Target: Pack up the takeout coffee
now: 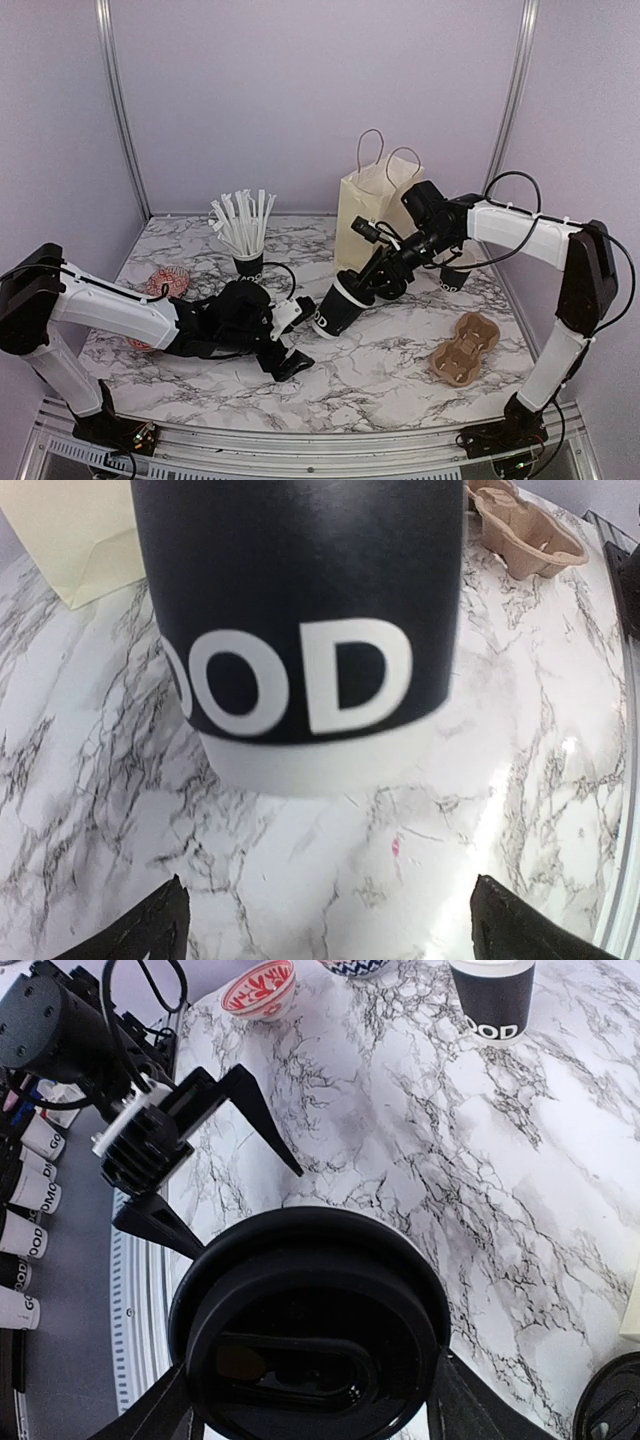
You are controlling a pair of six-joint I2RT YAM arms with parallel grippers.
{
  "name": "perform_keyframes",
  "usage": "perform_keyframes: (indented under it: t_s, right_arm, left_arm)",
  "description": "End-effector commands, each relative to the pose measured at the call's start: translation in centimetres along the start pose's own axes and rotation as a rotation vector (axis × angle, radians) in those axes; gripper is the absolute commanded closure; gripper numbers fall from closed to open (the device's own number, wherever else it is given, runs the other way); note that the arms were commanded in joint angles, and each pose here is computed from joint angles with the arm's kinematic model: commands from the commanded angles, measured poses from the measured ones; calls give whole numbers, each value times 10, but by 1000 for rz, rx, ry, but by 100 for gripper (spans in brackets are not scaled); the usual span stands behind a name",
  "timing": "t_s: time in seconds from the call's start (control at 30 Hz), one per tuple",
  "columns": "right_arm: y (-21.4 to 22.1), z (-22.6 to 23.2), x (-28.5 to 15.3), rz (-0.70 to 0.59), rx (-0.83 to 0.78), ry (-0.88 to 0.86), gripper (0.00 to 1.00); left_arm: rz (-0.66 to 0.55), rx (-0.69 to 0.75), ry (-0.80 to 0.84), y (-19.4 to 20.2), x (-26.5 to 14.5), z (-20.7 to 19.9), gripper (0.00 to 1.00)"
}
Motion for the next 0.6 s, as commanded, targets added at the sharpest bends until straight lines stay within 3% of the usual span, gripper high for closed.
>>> perform_keyframes:
  t_s: [0.0, 0.13, 0.37, 0.47, 0.57]
  right_arm:
    - [-8, 13, 14, 85, -129, 65, 32]
    - [-9, 30, 32, 173, -231, 102, 32]
    - [-3, 65, 61, 328, -402, 108, 32]
    - [3, 77, 73, 392, -451, 94, 32]
    - [7, 83, 81, 431, -465, 75, 32]
  left_arm:
    - [-62, -142, -19, -9, -35, -7, 1]
    - [-113, -291, -135, -17, -61, 1, 1]
    - [-310, -596, -326, -22, -97, 19, 1]
    - [-321, -647, -271, -25, -98, 16, 1]
    - [-284, -774, -147, -24, -87, 12, 14]
Point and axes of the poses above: each gripper's point midway between its finger pads, its own x axis out along the fingers, its own z axis along the line the jaws close on, y = z × x, the point moved 9 cm from there along -x, back along the fingers, and after that the axes turned 4 degrees about -x, right-handed, at the moved point
